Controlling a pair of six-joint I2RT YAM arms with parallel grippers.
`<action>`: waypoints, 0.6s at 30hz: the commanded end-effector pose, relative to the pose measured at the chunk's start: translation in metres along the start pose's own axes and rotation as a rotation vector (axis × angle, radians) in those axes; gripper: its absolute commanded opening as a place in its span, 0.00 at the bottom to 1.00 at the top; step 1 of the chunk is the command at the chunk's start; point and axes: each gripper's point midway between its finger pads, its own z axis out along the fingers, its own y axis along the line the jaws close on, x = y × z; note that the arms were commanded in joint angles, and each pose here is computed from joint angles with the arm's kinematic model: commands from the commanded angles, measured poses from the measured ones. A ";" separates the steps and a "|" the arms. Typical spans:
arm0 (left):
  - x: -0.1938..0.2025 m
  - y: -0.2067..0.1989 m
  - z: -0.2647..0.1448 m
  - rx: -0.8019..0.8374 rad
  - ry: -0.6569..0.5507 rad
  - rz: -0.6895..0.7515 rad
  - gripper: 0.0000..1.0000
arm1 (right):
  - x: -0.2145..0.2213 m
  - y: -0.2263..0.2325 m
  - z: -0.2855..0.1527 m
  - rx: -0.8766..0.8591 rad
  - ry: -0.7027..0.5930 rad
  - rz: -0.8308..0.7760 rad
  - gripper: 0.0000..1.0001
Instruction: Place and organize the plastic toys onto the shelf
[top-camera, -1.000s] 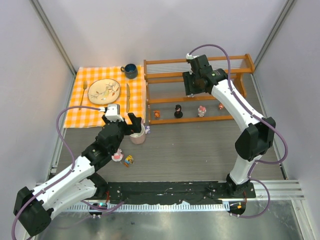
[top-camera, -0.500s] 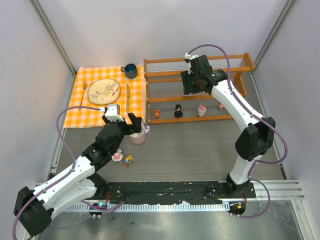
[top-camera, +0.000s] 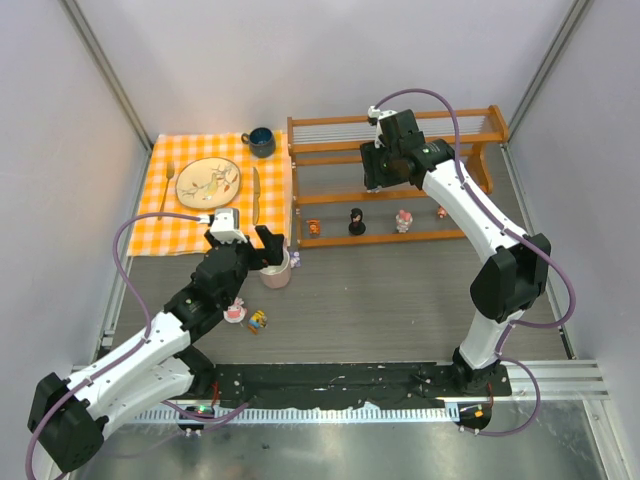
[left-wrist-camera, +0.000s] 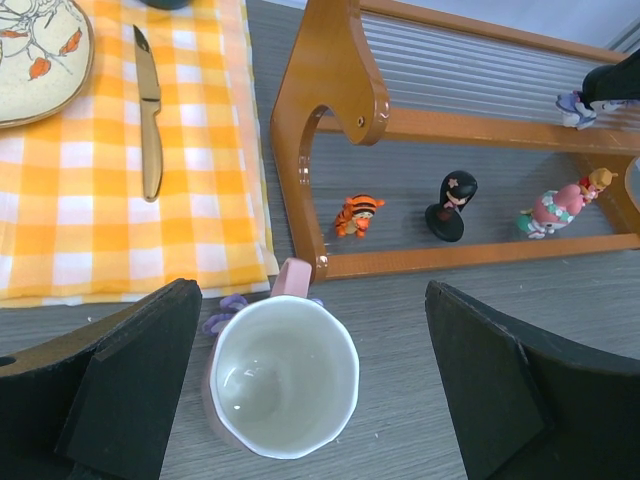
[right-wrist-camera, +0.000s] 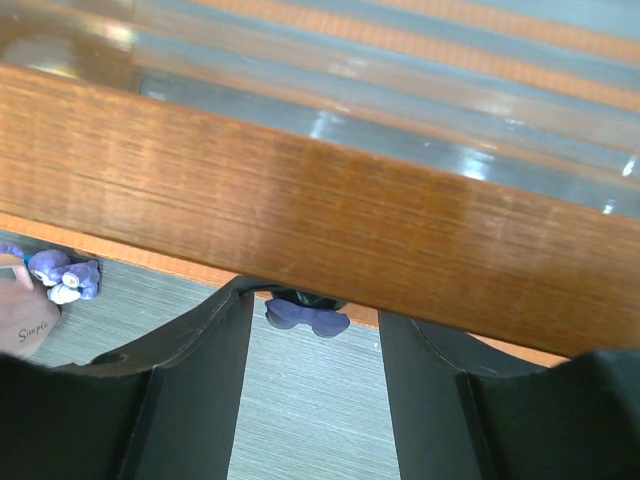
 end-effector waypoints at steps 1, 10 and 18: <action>-0.008 -0.002 0.002 0.012 -0.037 -0.020 1.00 | -0.018 0.006 -0.007 -0.026 -0.073 -0.003 0.01; -0.006 -0.002 0.003 0.013 -0.035 -0.022 1.00 | -0.011 -0.001 -0.005 0.007 -0.059 -0.015 0.08; -0.005 -0.002 0.004 0.016 -0.032 -0.027 1.00 | -0.012 0.000 -0.008 0.002 -0.074 -0.015 0.09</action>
